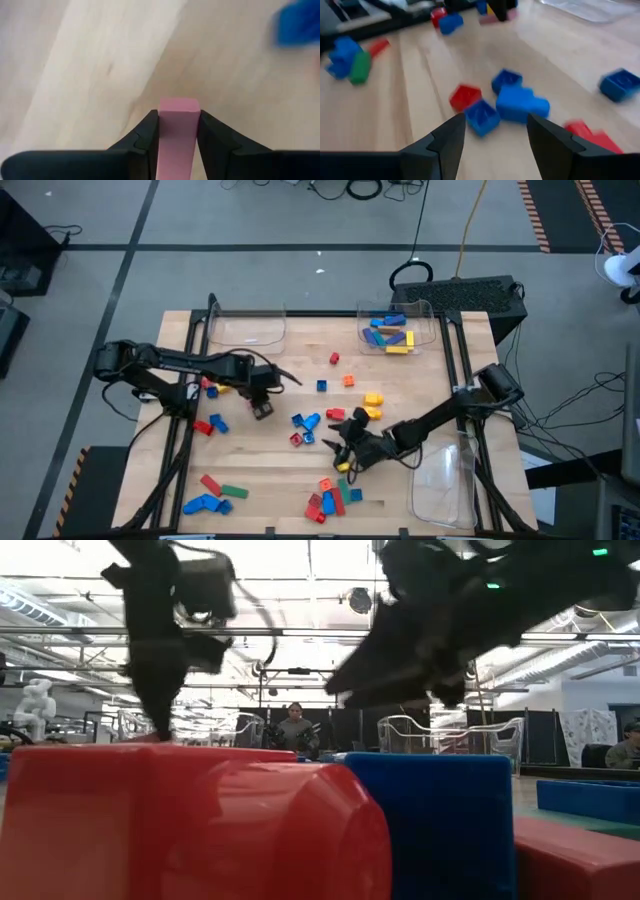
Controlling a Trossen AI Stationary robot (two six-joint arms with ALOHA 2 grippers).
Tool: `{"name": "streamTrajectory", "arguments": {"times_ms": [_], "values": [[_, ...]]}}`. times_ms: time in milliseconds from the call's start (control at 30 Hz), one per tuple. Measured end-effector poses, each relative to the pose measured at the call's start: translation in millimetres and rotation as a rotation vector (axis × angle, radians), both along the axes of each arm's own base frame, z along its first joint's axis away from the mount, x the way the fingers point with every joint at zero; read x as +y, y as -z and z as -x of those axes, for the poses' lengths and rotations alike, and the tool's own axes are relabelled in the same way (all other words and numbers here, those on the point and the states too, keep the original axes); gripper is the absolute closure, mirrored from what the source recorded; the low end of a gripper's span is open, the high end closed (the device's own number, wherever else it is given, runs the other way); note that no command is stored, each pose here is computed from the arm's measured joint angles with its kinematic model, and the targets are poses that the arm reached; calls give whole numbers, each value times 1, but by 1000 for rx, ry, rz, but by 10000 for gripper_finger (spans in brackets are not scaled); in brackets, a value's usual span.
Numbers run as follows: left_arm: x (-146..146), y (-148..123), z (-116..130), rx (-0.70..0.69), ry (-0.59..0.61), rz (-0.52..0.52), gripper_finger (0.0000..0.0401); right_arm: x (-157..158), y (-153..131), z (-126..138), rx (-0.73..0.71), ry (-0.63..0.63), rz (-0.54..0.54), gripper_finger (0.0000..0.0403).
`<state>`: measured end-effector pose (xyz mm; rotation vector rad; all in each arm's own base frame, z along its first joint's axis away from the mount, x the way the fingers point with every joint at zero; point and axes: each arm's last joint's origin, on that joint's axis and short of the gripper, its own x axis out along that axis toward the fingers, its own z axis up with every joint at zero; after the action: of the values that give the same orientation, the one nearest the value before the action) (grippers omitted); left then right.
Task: Sort blocks by size
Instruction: Put the pink block into the top right transparent bin
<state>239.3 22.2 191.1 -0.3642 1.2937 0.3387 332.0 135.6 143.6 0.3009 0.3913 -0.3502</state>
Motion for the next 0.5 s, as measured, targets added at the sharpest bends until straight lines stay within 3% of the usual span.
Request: {"name": "streamTrajectory", "arguments": {"times_ms": [233, 500], "values": [[-19, -43, -39, -349, 130, -25, 297, -12, -16, -15, -146, -81, -48, 206], [-50, -67, -61, -686, 291, 7, 297, -20, -18, -18, -156, -80, 13, 206]]}}
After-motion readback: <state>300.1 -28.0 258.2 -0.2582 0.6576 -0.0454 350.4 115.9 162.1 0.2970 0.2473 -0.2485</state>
